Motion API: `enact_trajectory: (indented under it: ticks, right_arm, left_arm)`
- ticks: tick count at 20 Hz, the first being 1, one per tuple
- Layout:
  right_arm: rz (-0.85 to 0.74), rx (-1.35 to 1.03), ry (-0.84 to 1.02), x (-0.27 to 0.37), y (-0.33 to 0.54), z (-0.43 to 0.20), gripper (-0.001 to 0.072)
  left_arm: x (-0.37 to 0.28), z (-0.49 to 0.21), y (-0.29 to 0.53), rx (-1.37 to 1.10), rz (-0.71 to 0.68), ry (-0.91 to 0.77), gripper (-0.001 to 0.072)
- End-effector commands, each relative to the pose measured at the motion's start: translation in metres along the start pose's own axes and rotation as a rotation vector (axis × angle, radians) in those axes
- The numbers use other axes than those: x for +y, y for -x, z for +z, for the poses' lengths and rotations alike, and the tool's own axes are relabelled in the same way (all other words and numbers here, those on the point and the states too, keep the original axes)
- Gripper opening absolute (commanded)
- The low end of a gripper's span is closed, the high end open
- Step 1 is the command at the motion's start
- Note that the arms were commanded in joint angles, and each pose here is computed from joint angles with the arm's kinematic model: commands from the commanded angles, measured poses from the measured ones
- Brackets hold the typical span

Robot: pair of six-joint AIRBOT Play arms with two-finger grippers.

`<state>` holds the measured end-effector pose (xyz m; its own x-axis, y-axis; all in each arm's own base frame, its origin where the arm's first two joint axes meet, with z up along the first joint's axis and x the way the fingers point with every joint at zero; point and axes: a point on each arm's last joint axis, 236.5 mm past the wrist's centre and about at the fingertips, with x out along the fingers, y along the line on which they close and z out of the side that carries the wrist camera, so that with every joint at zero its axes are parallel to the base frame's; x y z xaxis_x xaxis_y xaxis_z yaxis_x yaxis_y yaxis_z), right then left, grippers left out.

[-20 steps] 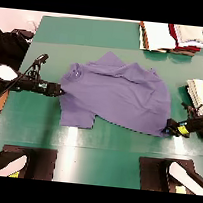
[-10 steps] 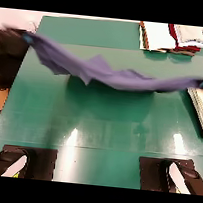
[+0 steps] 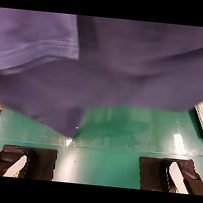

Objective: Fold the shirts.

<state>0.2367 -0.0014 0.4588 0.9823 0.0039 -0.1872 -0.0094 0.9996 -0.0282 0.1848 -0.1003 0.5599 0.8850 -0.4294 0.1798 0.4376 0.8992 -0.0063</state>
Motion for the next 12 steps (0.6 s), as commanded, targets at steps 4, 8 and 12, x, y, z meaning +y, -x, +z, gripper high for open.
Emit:
enact_trajectory:
  ticks: [4, 8, 12]
  right_arm:
    - [0.126, 0.243, -0.137, -0.009, -0.073, -0.042, 0.0014]
    - [0.231, 0.649, -0.236, 0.000, -0.166, -0.175, 0.0013]
    - [0.203, 1.029, -0.179, 0.009, -0.222, -0.321, 0.0013]
  left_arm:
    - [0.061, -0.144, -0.080, 0.436, 0.087, 0.104, 0.0024]
    - [0.100, -0.319, -0.140, 0.804, 0.105, 0.263, 0.0025]
    - [0.119, -0.472, -0.156, 1.112, 0.121, 0.384, 0.0025]
